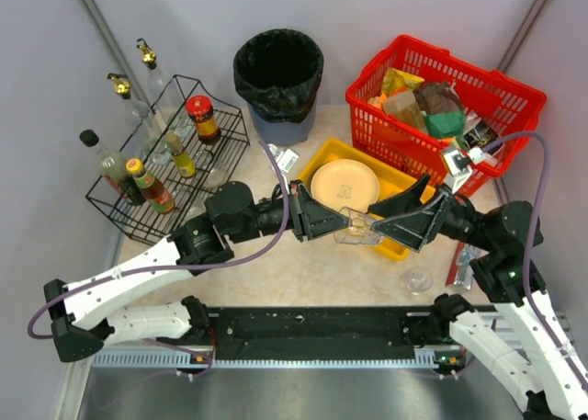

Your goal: Clear the kitchen counter

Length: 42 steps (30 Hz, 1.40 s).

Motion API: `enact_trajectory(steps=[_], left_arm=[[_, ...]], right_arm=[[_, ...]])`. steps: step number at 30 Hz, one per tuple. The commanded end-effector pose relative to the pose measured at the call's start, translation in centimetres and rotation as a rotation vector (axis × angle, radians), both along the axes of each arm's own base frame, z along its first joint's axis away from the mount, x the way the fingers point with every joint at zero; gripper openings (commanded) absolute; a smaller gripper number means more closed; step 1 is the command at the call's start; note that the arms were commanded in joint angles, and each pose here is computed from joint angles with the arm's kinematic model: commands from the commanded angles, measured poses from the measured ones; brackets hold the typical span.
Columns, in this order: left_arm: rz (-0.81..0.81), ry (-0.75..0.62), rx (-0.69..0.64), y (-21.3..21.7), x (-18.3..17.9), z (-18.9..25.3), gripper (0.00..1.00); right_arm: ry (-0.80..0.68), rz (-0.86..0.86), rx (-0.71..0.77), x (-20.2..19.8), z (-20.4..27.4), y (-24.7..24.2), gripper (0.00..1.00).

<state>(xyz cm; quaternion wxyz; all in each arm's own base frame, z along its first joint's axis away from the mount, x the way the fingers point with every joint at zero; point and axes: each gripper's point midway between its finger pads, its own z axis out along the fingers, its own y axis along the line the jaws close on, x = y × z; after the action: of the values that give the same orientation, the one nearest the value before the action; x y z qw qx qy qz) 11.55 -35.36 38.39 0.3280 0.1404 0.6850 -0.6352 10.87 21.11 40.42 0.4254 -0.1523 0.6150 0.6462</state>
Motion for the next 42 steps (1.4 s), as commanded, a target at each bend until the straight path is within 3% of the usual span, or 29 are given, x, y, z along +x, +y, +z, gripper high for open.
enact_trajectory(steps=[1,5,13,19,21,23,26,27,29,31,36,42], left_arm=[[-0.024,-0.088,-0.176,0.8,-0.9,6.3,0.0],[-0.014,-0.11,-0.187,0.7,-0.5,7.1,0.0],[-0.039,-0.094,-0.188,-0.1,-0.3,7.0,0.0],[-0.047,-0.088,-0.187,-0.2,-0.4,6.6,0.0],[-0.041,-0.091,-0.193,0.0,-0.3,6.6,0.0],[-0.035,-0.096,-0.192,0.1,-0.2,6.4,0.0],[-0.028,-0.093,-0.179,0.3,-0.1,5.9,0.17],[-0.021,-0.094,-0.172,0.5,0.0,5.8,0.26],[0.061,-0.09,-0.114,1.1,1.3,4.5,0.54],[0.222,-0.08,0.024,2.9,3.6,1.4,0.64],[0.675,-0.027,0.383,11.0,8.6,-7.9,0.72],[0.794,-0.021,0.524,15.3,8.7,-11.5,0.73]], right_arm=[[-0.052,0.102,0.037,-1.8,2.0,0.4,0.99],[-0.031,0.135,0.042,-2.3,1.6,0.5,0.97],[-0.001,0.164,0.091,-2.7,2.1,0.5,0.64],[0.006,0.139,0.11,-2.2,2.5,0.5,0.53],[0.009,0.135,0.117,-2.1,2.6,0.4,0.44],[0.017,0.133,0.119,-2.0,2.5,0.5,0.27],[0.038,0.116,0.107,-1.5,2.0,0.6,0.01],[0.05,0.102,0.093,-1.1,1.5,0.6,0.0],[0.061,0.069,0.043,-0.5,0.6,0.7,0.0],[0.068,0.007,-0.039,0.5,-0.8,0.5,0.0],[0.139,-0.147,-0.255,3.7,-5.1,-0.3,0.0],[0.31,-0.415,-0.642,8.8,-13.4,-4.1,0.0]])
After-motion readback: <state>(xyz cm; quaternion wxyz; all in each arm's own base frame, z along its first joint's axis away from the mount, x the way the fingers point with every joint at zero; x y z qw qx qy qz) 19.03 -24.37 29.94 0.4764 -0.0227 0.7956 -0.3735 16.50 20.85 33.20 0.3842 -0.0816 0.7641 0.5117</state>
